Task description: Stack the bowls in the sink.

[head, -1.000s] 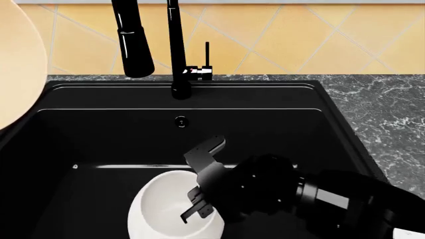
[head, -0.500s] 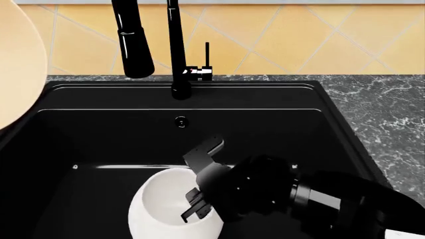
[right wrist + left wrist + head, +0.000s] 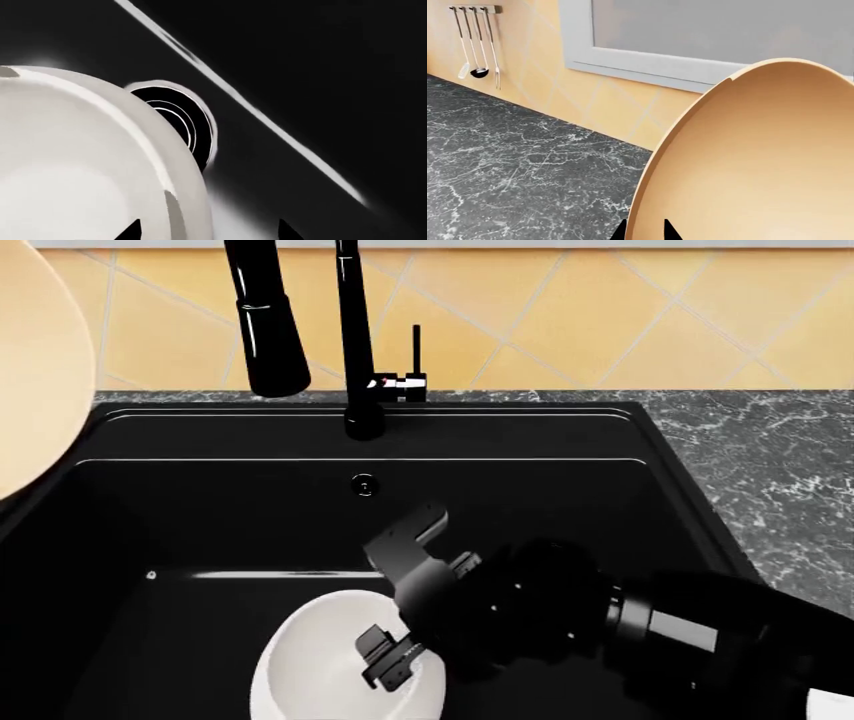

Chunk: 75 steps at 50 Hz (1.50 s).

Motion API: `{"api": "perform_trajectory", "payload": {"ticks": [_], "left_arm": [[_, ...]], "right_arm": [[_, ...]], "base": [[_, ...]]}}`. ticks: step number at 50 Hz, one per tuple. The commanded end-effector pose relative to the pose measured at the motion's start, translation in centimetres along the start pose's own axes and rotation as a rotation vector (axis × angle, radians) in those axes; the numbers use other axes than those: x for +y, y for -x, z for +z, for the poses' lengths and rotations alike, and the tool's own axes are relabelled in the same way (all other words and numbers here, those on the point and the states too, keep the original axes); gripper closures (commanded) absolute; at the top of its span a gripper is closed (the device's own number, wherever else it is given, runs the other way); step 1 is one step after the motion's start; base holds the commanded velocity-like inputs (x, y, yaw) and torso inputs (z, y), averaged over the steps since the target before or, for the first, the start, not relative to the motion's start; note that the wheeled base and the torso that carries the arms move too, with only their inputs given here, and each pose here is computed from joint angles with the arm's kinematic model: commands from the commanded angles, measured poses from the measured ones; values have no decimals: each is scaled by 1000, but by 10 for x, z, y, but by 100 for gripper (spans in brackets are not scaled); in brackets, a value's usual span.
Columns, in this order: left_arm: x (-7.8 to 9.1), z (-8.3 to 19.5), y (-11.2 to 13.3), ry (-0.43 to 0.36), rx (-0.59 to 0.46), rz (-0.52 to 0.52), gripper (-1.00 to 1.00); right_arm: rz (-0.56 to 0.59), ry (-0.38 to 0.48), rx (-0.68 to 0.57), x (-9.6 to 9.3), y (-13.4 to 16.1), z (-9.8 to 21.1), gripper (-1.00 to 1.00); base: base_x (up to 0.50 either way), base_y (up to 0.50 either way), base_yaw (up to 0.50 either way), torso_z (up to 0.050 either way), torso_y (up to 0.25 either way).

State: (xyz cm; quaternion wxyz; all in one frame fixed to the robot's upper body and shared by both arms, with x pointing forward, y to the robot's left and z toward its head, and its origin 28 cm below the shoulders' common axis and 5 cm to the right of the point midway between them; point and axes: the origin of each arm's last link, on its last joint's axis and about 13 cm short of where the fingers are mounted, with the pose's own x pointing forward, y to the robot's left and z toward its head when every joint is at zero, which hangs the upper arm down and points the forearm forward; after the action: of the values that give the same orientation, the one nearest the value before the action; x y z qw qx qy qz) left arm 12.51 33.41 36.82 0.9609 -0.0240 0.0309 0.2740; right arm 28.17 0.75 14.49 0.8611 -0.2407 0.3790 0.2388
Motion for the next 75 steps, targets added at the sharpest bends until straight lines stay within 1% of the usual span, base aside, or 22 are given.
{"api": "perform_trajectory", "payload": {"ticks": [1, 17, 32, 41, 50, 60, 71, 75], "left_arm": [[2, 6, 5, 31, -45, -2, 100], [2, 6, 5, 30, -47, -5, 100], [0, 9, 8, 24, -54, -9, 100], [-1, 13, 10, 23, -58, -12, 100], [-3, 13, 9, 22, -58, -20, 100], [-7, 15, 6, 14, -59, -31, 100], [-8, 15, 6, 4, -54, -31, 100], [-10, 15, 6, 0, -55, -35, 100]], "right_arm": [[12, 14, -46, -2, 16, 7, -100], [70, 43, -134, -1, 45, 15, -100], [43, 80, -237, -13, 97, 23, -100], [-20, 103, -279, -24, 130, 27, -100], [-71, 117, -325, -38, 158, 23, -100], [-180, 99, -373, -55, 198, 25, -100], [-311, 47, -449, -68, 242, 30, -100], [-348, 34, -470, -71, 253, 31, -100]], "base": [[0, 0, 0, 0, 0], [0, 0, 0, 0, 0], [0, 0, 0, 0, 0], [0, 0, 0, 0, 0], [0, 0, 0, 0, 0], [0, 0, 0, 0, 0], [0, 0, 0, 0, 0], [0, 0, 0, 0, 0]]}}
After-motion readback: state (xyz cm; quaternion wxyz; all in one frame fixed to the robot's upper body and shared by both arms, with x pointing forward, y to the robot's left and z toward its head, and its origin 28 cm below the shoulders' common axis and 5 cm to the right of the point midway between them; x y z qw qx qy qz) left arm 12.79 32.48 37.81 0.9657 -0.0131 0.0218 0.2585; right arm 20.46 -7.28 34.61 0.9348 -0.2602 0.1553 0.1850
